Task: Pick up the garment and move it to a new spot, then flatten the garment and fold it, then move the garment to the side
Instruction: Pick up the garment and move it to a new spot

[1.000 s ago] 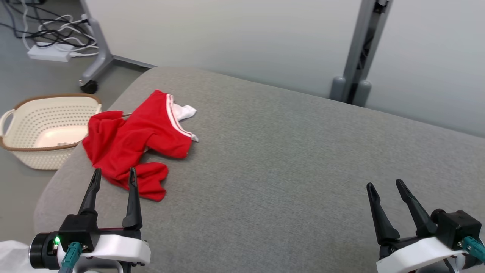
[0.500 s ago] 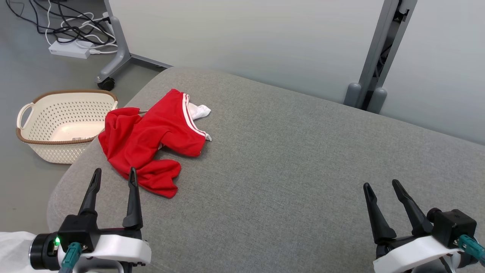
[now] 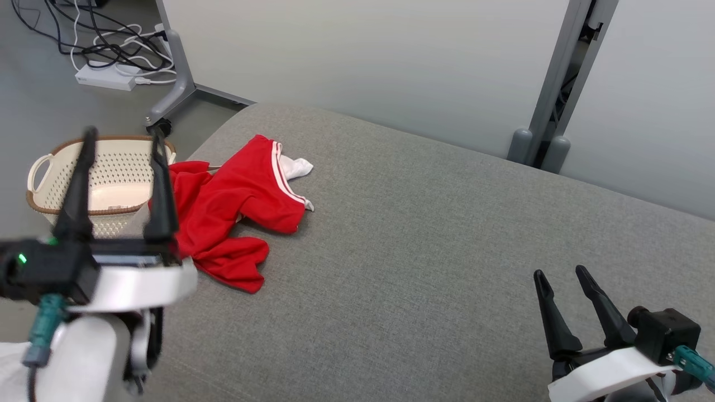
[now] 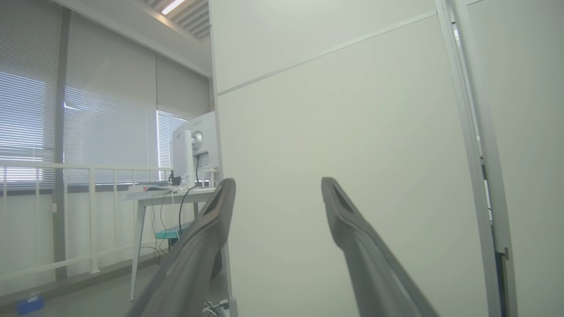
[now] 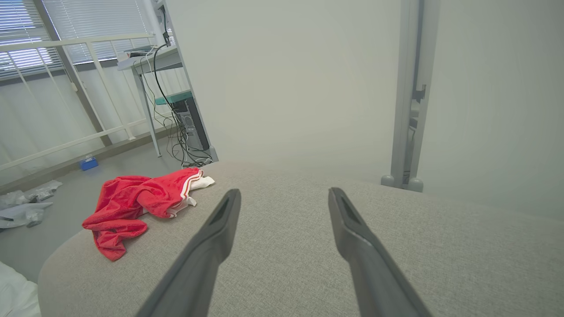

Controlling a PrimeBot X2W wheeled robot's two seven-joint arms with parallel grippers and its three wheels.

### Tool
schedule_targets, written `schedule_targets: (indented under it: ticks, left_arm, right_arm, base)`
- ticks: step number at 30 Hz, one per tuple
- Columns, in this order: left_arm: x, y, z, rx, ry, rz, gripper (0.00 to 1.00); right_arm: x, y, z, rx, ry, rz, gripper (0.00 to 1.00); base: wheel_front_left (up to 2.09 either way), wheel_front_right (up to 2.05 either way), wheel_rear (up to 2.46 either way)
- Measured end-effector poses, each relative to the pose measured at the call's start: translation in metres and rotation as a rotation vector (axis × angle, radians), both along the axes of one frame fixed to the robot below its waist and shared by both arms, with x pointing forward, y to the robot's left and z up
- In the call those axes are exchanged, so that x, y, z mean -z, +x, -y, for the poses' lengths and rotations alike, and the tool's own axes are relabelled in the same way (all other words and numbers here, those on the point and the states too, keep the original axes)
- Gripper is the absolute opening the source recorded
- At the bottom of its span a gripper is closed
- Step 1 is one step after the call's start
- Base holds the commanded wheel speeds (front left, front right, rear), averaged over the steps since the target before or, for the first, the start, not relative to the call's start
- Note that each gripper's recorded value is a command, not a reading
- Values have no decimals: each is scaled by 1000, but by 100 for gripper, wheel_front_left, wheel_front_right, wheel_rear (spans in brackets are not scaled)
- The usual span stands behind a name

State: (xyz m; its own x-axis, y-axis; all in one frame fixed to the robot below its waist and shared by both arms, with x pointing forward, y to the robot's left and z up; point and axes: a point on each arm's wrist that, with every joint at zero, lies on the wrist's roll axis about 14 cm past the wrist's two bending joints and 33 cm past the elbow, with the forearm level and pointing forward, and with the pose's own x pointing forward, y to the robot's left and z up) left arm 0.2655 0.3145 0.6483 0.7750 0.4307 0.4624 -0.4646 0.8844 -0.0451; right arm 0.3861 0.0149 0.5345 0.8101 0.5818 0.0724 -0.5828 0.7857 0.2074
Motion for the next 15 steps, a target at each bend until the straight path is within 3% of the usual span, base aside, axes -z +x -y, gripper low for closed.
schedule_targets:
  ticks: [5, 9, 13, 15]
  left_arm:
    - [-100, 10, -8, 4, 180, 187, 100]
    - [-131, 37, -19, 25, 208, 180, 100]
    - [-93, 86, -43, 55, 116, -19, 100]
    - [-42, 115, -59, 71, 28, -199, 100]
  right_arm:
    - [-4, 1, -4, -12, 4, 5, 100]
    - [-2, 1, -3, -11, 7, -5, 100]
    - [1, 5, -1, -6, 4, -14, 100]
    - [6, 9, 3, 5, -2, -27, 100]
  base:
    - [0, 0, 0]
    - [0, 0, 0]
    - [0, 0, 0]
    - [0, 0, 0]
